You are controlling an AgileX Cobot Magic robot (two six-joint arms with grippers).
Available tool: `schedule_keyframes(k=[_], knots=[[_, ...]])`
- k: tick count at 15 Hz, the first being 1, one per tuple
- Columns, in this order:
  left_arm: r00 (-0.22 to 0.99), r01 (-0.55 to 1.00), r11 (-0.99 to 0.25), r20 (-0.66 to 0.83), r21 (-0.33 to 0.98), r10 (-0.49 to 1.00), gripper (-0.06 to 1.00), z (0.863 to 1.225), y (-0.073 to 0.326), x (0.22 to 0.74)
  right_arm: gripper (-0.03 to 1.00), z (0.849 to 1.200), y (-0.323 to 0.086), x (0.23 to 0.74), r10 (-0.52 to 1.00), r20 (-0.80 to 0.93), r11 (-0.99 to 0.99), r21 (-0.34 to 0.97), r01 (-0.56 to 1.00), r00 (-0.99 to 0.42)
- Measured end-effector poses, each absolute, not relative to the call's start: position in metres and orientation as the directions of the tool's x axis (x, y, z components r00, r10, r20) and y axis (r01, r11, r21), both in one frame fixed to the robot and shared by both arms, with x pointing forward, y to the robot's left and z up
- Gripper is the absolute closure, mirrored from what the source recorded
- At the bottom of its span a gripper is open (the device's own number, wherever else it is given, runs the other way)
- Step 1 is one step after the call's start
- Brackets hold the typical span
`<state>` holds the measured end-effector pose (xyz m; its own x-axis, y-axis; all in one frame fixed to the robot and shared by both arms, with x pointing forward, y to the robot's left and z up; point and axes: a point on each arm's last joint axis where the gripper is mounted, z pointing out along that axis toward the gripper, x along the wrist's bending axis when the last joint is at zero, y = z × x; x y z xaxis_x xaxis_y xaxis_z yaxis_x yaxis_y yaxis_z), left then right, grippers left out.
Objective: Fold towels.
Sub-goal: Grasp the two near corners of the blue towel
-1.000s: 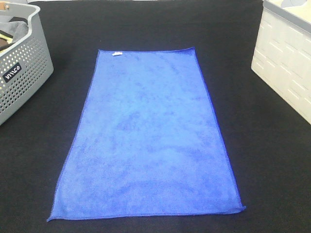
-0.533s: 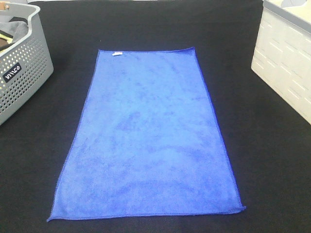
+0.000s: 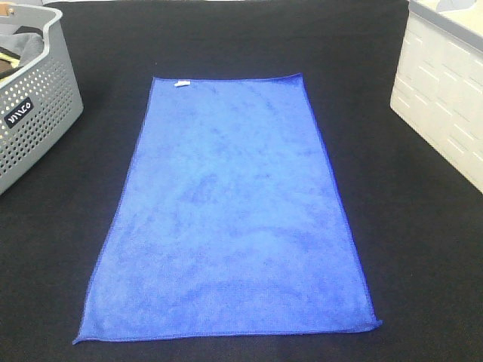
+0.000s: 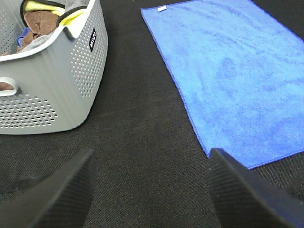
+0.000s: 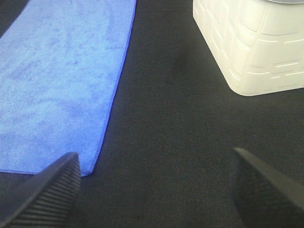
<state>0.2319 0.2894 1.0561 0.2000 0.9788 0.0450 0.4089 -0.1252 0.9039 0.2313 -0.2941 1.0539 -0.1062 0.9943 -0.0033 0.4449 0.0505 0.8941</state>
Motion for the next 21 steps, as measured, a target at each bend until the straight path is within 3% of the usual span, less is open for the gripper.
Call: schedule_keyframes(k=[18,21], knots=[[0.199,0.404,-0.125,0.046,0.906,0.979,0.30,1.057,0.289,0.232,0.17,1.054,-0.294,0.231,0.994,-0.003,0.050,0.894,0.445,-0.106],[0.168,0.317,-0.065,0.012,0.946,0.986,0.30,1.072,0.290,0.236,0.19,1.062,-0.293,0.239,0.994,0.005,0.046,0.885,0.463,-0.110]])
